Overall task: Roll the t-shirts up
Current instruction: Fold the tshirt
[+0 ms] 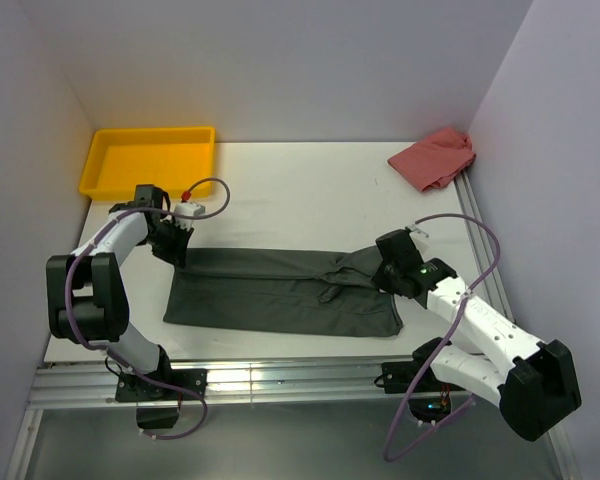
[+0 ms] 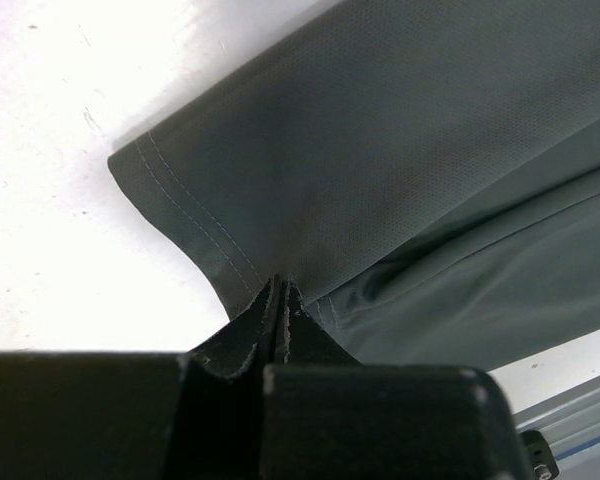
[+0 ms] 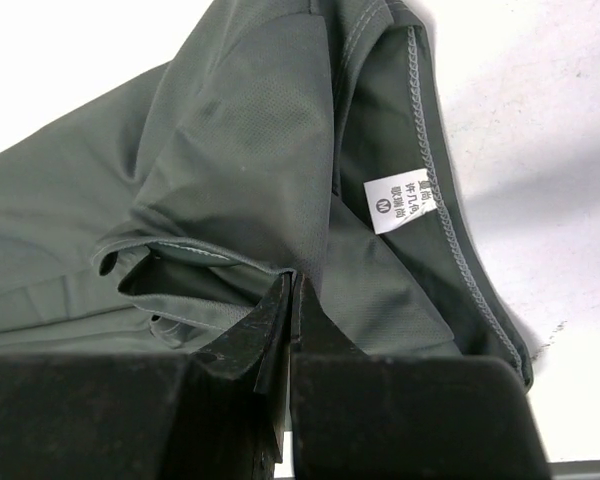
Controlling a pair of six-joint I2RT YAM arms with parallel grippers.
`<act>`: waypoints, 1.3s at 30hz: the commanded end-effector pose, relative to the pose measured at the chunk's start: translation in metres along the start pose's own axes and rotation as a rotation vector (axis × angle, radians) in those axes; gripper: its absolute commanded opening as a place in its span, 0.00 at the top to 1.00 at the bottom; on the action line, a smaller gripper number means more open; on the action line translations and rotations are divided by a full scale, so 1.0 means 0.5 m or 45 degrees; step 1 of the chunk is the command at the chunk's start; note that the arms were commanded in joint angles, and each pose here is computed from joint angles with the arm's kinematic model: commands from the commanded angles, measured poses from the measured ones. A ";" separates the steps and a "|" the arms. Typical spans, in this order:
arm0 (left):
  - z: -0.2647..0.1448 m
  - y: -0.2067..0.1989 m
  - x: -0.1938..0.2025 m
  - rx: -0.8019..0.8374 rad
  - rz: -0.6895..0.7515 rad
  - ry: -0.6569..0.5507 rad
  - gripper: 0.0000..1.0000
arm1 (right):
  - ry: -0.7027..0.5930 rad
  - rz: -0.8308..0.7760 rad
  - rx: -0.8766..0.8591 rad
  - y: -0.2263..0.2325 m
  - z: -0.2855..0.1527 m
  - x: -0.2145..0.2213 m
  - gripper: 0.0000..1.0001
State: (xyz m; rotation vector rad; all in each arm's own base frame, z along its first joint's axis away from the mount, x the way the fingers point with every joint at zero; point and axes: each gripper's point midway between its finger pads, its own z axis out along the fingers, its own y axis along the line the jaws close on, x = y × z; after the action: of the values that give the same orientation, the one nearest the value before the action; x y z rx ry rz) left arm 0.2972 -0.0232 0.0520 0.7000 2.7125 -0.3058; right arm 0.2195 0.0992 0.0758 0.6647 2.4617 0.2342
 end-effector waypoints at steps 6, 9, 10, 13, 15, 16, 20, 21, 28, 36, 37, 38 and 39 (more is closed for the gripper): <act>-0.006 -0.005 0.011 -0.006 0.022 -0.008 0.94 | 0.003 0.030 -0.008 -0.007 0.008 0.019 0.97; -0.008 -0.008 0.015 -0.004 0.022 -0.003 0.73 | 0.005 0.038 0.000 -0.014 0.009 0.024 0.77; -0.010 -0.008 0.013 -0.007 0.024 -0.010 0.66 | 0.006 0.038 0.001 -0.016 0.007 0.026 0.64; -0.027 -0.005 -0.003 -0.021 0.031 -0.044 0.52 | -0.012 0.049 -0.017 -0.015 -0.003 0.021 0.55; -0.043 -0.008 -0.013 -0.019 0.036 -0.062 0.46 | -0.037 0.061 -0.048 -0.004 -0.017 0.008 0.55; -0.055 -0.005 -0.028 -0.027 0.043 -0.083 0.46 | -0.041 0.061 -0.058 0.000 -0.024 0.005 0.55; -0.093 -0.007 -0.063 -0.032 0.055 -0.141 0.45 | -0.073 0.066 -0.153 0.042 -0.053 -0.014 0.58; -0.101 -0.008 -0.069 -0.032 0.059 -0.154 0.45 | -0.074 0.065 -0.178 0.057 -0.058 -0.019 0.61; -0.112 -0.014 -0.095 0.005 0.038 -0.183 0.45 | -0.007 -0.052 -0.178 0.152 -0.022 0.008 0.71; -0.109 -0.019 -0.095 0.020 0.037 -0.186 0.46 | 0.080 -0.196 -0.048 0.213 0.061 0.046 0.69; -0.108 -0.019 -0.094 0.021 0.037 -0.184 0.46 | 0.089 -0.214 -0.032 0.212 0.064 0.052 0.69; -0.108 -0.019 -0.094 0.020 0.037 -0.186 0.46 | 0.096 -0.230 -0.010 0.212 0.070 0.063 0.69; -0.108 -0.019 -0.093 0.020 0.039 -0.184 0.46 | 0.093 -0.235 -0.010 0.219 0.068 0.064 0.69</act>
State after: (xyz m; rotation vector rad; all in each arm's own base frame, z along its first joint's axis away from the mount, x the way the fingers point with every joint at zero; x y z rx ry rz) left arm 0.3141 -0.0312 0.1093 0.7058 2.5941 -0.3224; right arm 0.2509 0.1997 0.0536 0.4456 2.6191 0.2128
